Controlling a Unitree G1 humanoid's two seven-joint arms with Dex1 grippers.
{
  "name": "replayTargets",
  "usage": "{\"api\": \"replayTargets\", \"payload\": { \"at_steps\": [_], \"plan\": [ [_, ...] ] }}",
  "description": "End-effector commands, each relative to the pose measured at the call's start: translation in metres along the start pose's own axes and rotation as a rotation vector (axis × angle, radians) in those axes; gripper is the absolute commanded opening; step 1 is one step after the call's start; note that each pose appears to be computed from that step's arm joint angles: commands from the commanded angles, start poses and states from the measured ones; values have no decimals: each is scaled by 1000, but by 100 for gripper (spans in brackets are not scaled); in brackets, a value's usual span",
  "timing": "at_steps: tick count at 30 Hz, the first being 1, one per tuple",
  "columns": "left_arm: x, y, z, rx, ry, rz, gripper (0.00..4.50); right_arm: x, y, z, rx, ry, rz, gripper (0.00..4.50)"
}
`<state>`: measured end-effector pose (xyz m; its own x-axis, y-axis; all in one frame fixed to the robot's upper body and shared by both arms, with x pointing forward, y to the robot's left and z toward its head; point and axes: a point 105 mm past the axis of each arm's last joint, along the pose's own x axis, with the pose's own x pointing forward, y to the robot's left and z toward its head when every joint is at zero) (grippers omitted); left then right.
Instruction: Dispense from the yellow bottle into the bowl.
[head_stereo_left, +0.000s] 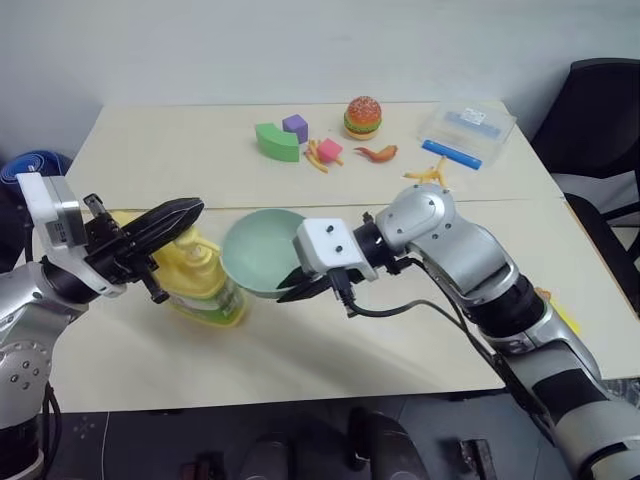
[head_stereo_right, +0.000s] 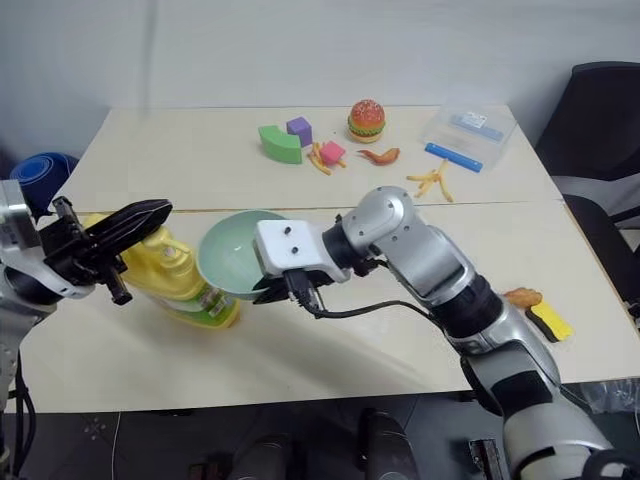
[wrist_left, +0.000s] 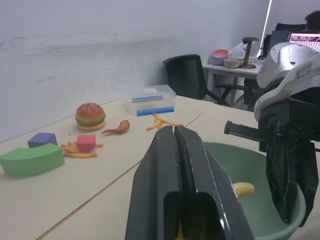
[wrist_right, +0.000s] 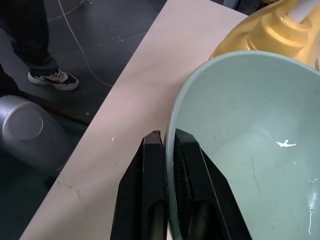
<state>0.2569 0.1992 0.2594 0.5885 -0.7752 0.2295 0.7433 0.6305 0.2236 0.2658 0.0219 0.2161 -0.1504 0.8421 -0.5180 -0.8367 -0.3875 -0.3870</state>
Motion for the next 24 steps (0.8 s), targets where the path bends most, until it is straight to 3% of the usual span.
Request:
{"api": "replayTargets", "payload": {
  "at_steps": [1, 12, 24],
  "plan": [
    [2, -1, 4, 37, 9, -14, 5, -2, -1, 16, -34, -16, 6, 0],
    [-1, -9, -35, 37, 160, -9, 5, 4, -7, 24, 11, -33, 5, 0],
    [-6, -12, -65, -7, 215, 40, 5, 9, -10, 32, 20, -73, 8, 0]
  ]
}}
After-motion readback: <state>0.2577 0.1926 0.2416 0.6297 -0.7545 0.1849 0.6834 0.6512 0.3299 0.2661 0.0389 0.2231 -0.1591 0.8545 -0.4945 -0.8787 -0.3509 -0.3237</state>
